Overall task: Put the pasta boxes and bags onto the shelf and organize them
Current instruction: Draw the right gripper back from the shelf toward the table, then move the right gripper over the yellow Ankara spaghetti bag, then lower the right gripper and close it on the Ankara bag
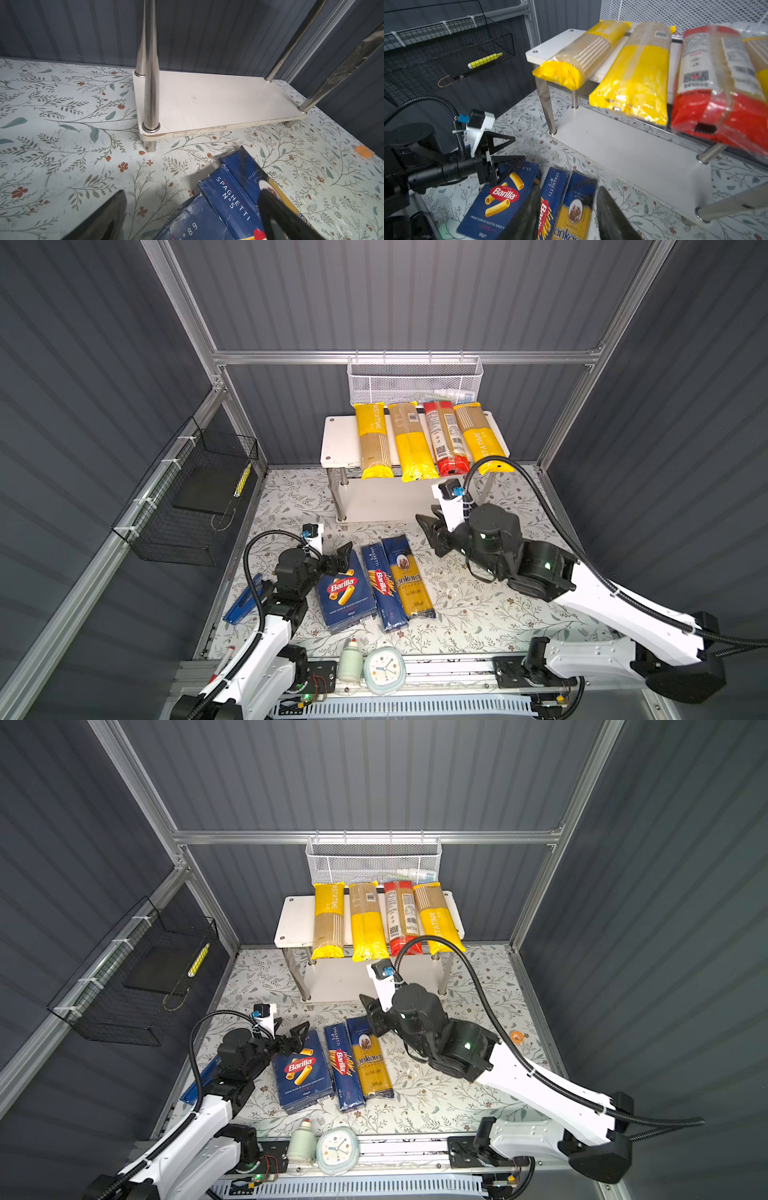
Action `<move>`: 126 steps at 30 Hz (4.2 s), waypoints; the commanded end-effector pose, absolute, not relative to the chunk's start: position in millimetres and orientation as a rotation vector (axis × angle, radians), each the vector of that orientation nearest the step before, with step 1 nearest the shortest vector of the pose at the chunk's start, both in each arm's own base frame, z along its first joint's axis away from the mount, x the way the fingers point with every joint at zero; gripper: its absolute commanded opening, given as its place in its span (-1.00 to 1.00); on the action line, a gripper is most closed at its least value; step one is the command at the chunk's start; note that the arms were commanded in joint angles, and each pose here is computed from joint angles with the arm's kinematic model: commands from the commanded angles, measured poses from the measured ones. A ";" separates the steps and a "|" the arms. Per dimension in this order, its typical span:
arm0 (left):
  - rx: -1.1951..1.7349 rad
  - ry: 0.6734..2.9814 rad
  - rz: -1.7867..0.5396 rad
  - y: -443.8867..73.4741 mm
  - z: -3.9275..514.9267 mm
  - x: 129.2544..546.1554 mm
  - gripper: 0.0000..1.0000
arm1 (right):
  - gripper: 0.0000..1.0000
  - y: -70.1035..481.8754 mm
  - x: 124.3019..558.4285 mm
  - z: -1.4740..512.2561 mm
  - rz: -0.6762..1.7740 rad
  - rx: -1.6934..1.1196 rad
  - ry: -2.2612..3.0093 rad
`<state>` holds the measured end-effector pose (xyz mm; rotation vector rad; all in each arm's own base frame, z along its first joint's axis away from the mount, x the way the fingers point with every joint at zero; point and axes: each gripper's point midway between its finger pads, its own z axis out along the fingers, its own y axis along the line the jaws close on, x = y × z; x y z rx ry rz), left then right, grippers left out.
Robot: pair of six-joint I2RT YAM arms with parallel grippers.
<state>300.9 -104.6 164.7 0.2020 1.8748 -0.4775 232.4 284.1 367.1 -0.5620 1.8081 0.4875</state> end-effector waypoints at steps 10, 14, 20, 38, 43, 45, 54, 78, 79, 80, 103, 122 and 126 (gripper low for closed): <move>0.218 1.900 -0.423 -101.2 154.8 303.8 0.99 | 0.12 258.9 209.0 232.5 0.436 -0.463 2.058; 0.216 1.912 -0.422 -101.3 152.5 305.3 0.99 | 0.21 263.9 211.6 202.9 0.415 -0.445 2.105; 0.229 1.925 -0.429 -103.7 150.7 307.4 0.98 | 0.34 278.5 214.1 164.8 0.412 -0.447 2.166; 0.238 1.924 -0.441 -105.8 150.7 306.7 0.99 | 0.75 303.0 213.0 81.0 0.361 -0.558 2.442; 0.239 1.921 -0.442 -106.1 151.9 306.9 0.99 | 0.83 305.6 215.9 66.4 0.363 -0.579 2.491; 0.243 1.923 -0.445 -106.7 151.3 306.8 0.99 | 0.88 306.2 218.8 63.1 0.350 -0.586 2.500; 0.242 1.925 -0.444 -106.6 150.9 307.2 0.99 | 0.92 314.7 229.1 50.0 0.330 -0.627 2.522; 0.239 1.926 -0.441 -105.9 151.0 307.4 0.98 | 0.92 280.5 228.3 33.4 0.334 -0.559 2.574; 0.238 1.925 -0.441 -106.0 151.1 307.4 0.99 | 0.92 279.1 227.5 32.8 0.328 -0.559 2.578; 0.238 1.926 -0.440 -105.9 150.8 307.5 0.99 | 0.92 278.4 227.0 32.2 0.325 -0.560 2.582; 0.231 1.925 -0.436 -104.9 151.0 307.2 0.99 | 0.89 312.2 234.7 33.2 0.318 -0.648 2.570; 0.229 1.925 -0.434 -104.3 150.6 307.1 0.98 | 0.87 256.6 229.3 17.0 0.230 -0.524 2.635; 0.230 1.926 -0.436 -104.6 150.6 307.0 0.99 | 0.85 253.6 224.9 26.2 0.250 -0.595 2.599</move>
